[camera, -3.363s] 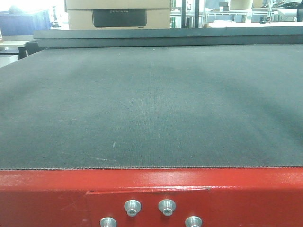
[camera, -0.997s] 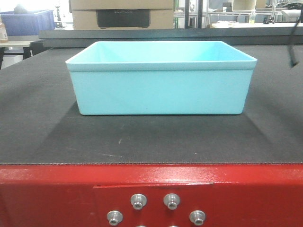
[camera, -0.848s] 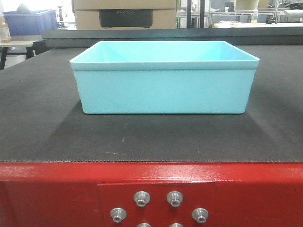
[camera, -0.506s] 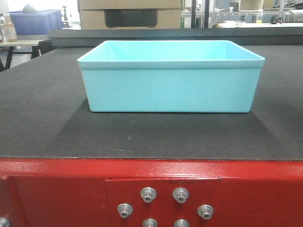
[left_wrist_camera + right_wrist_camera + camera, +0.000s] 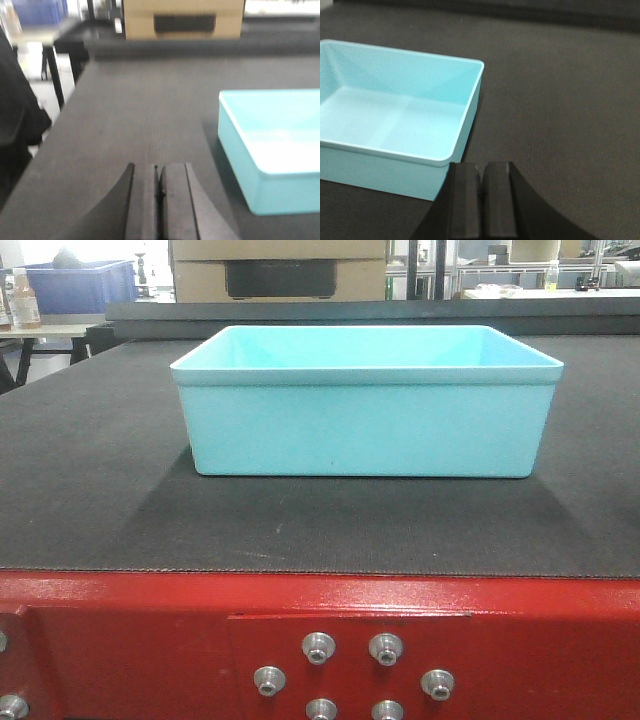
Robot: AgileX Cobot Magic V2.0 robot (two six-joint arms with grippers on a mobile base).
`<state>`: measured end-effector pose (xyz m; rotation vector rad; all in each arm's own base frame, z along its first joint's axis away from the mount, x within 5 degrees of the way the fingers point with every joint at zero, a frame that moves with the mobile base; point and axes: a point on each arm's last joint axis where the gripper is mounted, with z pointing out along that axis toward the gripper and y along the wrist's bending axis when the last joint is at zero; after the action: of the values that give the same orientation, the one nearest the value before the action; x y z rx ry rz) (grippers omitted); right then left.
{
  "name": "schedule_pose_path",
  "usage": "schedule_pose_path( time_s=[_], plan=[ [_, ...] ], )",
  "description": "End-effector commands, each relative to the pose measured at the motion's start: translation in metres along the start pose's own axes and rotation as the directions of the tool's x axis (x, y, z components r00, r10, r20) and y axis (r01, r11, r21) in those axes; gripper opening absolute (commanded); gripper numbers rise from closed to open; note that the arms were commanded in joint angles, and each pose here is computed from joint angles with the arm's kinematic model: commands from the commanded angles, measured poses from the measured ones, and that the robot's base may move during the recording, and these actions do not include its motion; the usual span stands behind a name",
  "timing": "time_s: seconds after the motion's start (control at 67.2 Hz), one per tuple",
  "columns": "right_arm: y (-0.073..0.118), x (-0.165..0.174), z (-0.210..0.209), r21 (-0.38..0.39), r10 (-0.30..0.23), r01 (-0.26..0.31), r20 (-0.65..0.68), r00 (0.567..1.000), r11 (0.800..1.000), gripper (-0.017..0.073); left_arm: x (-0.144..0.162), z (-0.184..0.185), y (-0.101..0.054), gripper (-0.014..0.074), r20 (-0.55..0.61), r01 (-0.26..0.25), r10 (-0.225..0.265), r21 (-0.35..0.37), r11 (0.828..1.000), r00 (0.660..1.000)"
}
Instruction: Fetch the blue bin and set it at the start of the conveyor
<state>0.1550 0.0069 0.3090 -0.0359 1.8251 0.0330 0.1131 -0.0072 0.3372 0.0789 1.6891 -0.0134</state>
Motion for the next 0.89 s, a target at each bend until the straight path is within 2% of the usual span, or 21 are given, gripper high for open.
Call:
schedule_pose_path(
  time_s=[0.0,0.298,0.848,0.878],
  plan=[
    [0.000,0.001,-0.019,0.004,-0.015,0.015,0.105,0.994,1.000,-0.0162,-0.001,-0.017,0.000,-0.0111,0.080,0.007,-0.007,0.001,1.000,0.997],
    [0.000,-0.004,-0.048,0.003,-0.013,0.012,0.256,0.966,1.000,-0.0162,-0.005,-0.036,0.001,-0.0111,0.155,0.010,-0.010,-0.002,1.000,0.988],
    [0.000,-0.004,-0.048,0.003,-0.013,0.012,0.258,0.966,1.000,-0.0162,-0.004,-0.036,0.001,-0.0111,0.155,0.010,-0.010,-0.002,1.000,0.988],
    [0.000,-0.004,-0.048,0.003,-0.013,0.012,0.258,0.966,1.000,-0.0162,-0.005,-0.037,0.001,-0.0111,0.159,0.023,-0.024,0.003,1.000,0.987]
  ],
)
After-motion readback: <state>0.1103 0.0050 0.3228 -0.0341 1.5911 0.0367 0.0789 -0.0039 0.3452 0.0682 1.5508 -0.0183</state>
